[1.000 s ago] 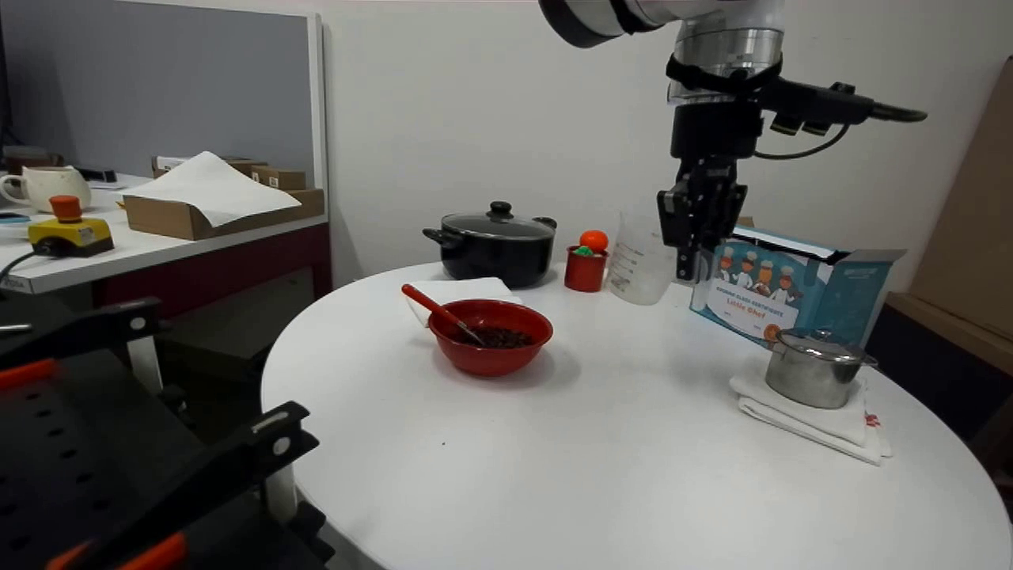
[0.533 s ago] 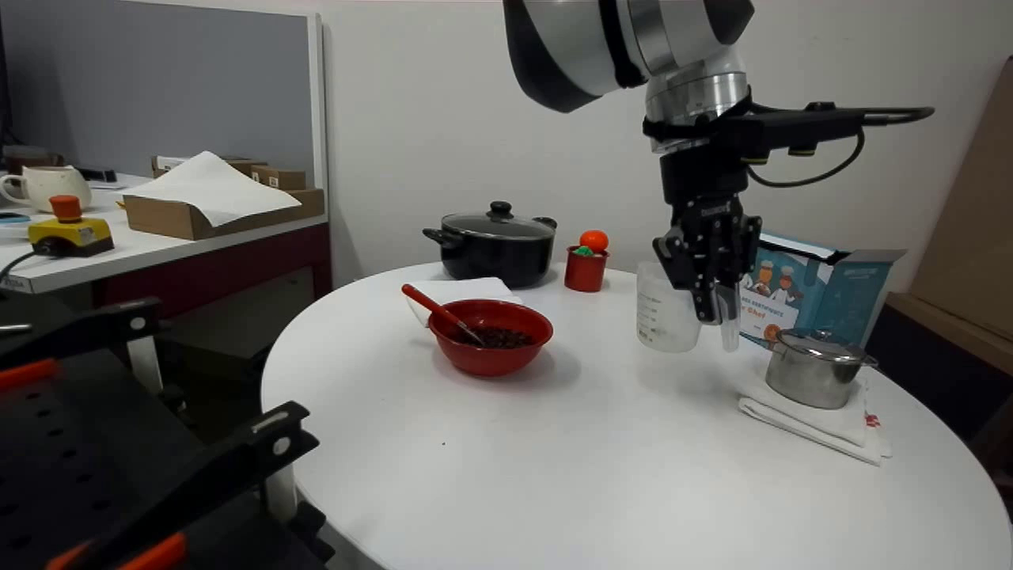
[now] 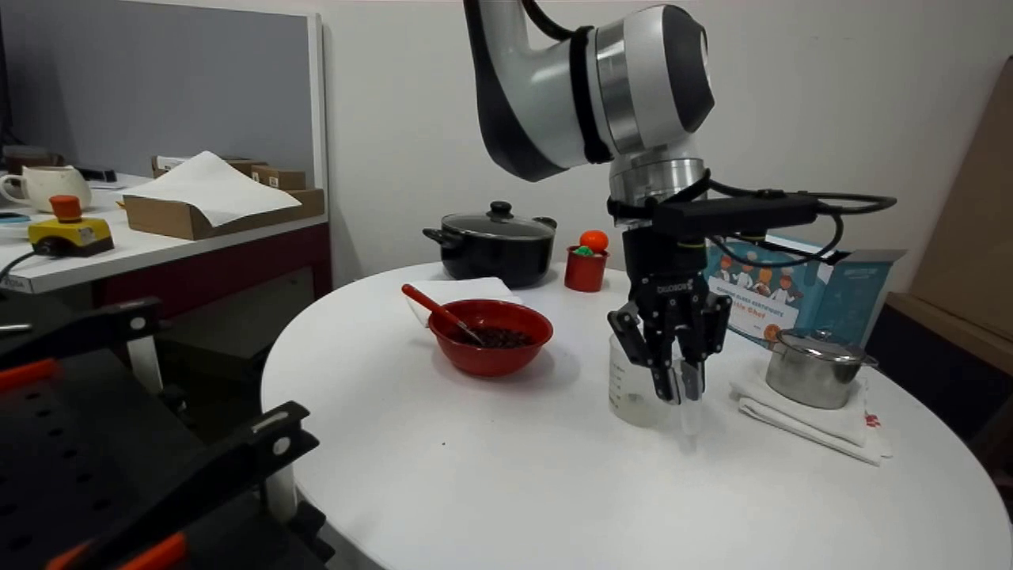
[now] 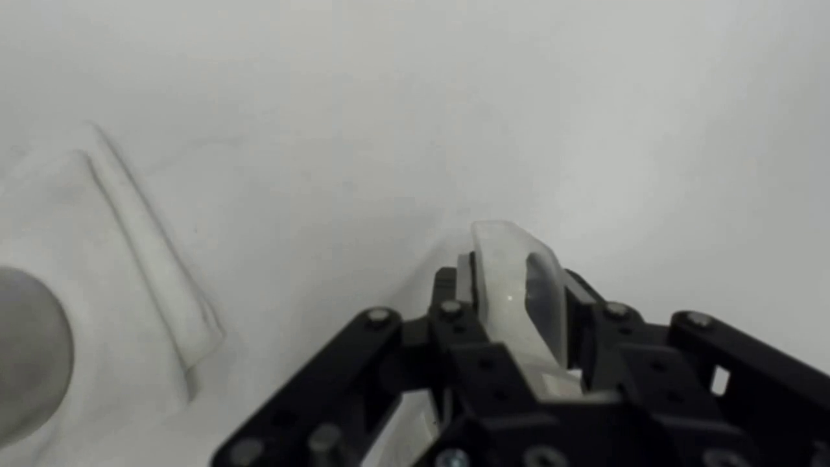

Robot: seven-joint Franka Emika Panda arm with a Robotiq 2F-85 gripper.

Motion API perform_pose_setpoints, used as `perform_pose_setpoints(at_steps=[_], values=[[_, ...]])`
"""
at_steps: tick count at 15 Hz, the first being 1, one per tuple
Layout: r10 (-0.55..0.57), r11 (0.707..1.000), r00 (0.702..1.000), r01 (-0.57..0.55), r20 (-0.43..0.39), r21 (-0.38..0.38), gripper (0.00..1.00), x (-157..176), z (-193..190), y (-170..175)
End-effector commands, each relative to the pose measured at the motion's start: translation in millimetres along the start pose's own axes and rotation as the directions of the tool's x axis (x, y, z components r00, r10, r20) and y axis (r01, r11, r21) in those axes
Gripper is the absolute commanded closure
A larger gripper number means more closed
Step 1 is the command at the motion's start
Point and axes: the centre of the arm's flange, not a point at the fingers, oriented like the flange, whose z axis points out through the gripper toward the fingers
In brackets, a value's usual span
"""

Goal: Pour the contents in the jug into the red bowl

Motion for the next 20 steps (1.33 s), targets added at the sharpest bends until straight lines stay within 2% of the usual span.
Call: perform_pose_setpoints(at_steps=[1,5,7,8,12,15,18,20], values=[[0.038,0.997,0.999,-0.039,0.02,0.063,0.48,-2.5,9.6,-8.4],[0.06,0.992,0.998,-0.061,0.017,0.112,0.2,-8.6,0.9,-8.5],[0.078,0.989,0.997,-0.078,0.005,0.125,0.05,-13.0,-19.0,-5.4],[0.086,0.988,0.996,-0.085,-0.002,0.127,0.01,-15.9,-33.7,-3.0],[0.13,0.988,0.99,-0.133,0.048,0.075,0.0,-29.7,-116.9,7.9],[0.173,0.983,0.981,-0.177,0.085,0.044,0.0,-28.7,-179.2,-5.1],[0.301,0.95,0.949,-0.307,0.089,0.06,0.0,-14.2,-226.3,-35.0],[0.412,0.902,0.907,-0.42,0.087,0.104,0.0,-1.9,-248.7,-60.1]])
